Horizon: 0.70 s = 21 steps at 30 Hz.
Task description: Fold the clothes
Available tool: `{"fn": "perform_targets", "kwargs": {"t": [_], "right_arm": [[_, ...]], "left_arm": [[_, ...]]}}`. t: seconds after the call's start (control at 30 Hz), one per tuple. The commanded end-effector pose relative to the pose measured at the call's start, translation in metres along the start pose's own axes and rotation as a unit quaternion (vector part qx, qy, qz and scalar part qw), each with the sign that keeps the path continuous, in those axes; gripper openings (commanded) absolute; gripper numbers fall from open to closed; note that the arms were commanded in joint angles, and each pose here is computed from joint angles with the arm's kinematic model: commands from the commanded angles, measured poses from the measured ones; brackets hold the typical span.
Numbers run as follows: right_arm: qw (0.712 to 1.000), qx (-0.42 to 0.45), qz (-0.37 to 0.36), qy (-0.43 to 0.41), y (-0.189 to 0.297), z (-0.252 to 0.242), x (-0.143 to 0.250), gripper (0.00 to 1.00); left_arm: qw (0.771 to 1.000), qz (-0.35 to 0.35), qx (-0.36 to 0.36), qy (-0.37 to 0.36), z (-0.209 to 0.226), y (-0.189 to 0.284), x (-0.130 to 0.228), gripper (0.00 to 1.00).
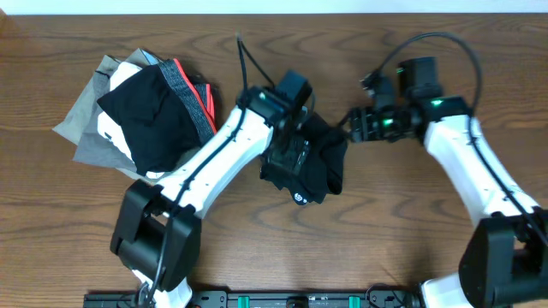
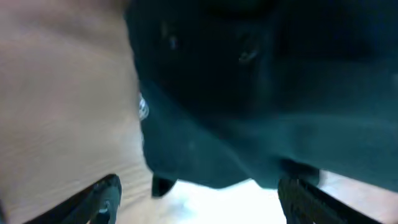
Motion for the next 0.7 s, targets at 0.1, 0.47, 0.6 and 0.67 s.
{"fn": "perform_targets", "kwargs": {"t": [0.1,0.47,0.6,0.67], "right_arm": [[0.995,0.091,0.032,-0.024,-0.024,-0.012,0.016,0.36],[0.98,0.185,0.026,-0.074,-0.024,-0.049,0.035,0.08],[0.982,0.166,0.03,-0.085,-0.019,-0.051,0.036,0.31],[0.988,0.128,0.031,-0.076,-0.015,-0.047,0.035,0.4]], "left_arm": [[0.999,0.033,-0.007,0.003,0.011,-0.045,0.022,0.82],[0.999,0.048,-0.014,0.005,0.018,-0.062,0.035,0.82],[0.998,0.057,-0.018,0.005,0.019,-0.061,0.038,0.74],[0.998,0.063,-0.021,0.006,0.02,-0.059,0.041,0.71]]}}
Point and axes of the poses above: each gripper's point midway between its finger pads, its own y axis back along the fingers, its own z axis along the line the jaws close on, x = y × z, the point moved 8 cm from there along y, back along the fingers, and after that the axes turned 11 degrees about y, right-handed, at the moved point
